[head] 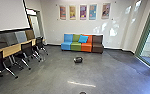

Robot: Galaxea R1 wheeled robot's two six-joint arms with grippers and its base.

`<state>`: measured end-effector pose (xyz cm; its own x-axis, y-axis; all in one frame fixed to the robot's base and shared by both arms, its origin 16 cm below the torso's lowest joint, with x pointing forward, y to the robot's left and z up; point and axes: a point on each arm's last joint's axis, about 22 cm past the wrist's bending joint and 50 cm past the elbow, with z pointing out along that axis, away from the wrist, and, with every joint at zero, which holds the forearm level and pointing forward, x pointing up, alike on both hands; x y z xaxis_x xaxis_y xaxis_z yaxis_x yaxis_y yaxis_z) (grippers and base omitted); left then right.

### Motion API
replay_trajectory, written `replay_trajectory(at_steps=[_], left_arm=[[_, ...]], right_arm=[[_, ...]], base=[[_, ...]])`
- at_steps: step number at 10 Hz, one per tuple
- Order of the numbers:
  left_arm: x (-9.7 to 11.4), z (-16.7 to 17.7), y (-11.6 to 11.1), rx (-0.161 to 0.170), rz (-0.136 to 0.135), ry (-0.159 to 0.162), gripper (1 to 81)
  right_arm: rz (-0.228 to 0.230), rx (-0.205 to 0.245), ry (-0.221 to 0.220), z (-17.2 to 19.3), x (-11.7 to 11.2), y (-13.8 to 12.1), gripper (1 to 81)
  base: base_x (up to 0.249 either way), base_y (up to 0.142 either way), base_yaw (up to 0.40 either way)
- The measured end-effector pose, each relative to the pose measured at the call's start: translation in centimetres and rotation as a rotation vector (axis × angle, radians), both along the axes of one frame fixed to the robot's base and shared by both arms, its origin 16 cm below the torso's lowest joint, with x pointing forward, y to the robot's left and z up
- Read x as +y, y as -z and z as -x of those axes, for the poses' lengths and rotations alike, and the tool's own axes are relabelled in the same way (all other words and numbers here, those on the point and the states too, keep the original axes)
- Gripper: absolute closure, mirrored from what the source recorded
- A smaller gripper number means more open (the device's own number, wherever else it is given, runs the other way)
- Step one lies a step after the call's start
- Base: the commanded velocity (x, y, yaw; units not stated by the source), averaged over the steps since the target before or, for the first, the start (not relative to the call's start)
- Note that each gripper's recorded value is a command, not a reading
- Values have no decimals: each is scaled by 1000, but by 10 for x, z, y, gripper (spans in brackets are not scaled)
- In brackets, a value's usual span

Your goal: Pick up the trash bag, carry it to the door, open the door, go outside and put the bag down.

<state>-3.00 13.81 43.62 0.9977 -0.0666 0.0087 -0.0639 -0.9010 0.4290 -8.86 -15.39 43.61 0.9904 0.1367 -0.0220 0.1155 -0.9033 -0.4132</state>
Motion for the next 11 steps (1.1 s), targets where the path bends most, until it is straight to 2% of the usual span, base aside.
replay_trajectory(at_steps=[1,3,7,11], left_arm=[[-1,-10,0,-18,2,-3,10],[0,0,0,-2,0,-2,10],[-1,2,0,0,1,-2,10],[-5,15,-1,9,8,-7,10]], right_arm=[[-1,-5,1,-2,1,0,10],[-4,10,-2,7,3,-1,10],[-18,9,-2,7,15,-2,10],[-20,17,-2,14,16,-3,10]], base=[[126,0,0],[126,0,0],[126,0,0],[126,0,0]])
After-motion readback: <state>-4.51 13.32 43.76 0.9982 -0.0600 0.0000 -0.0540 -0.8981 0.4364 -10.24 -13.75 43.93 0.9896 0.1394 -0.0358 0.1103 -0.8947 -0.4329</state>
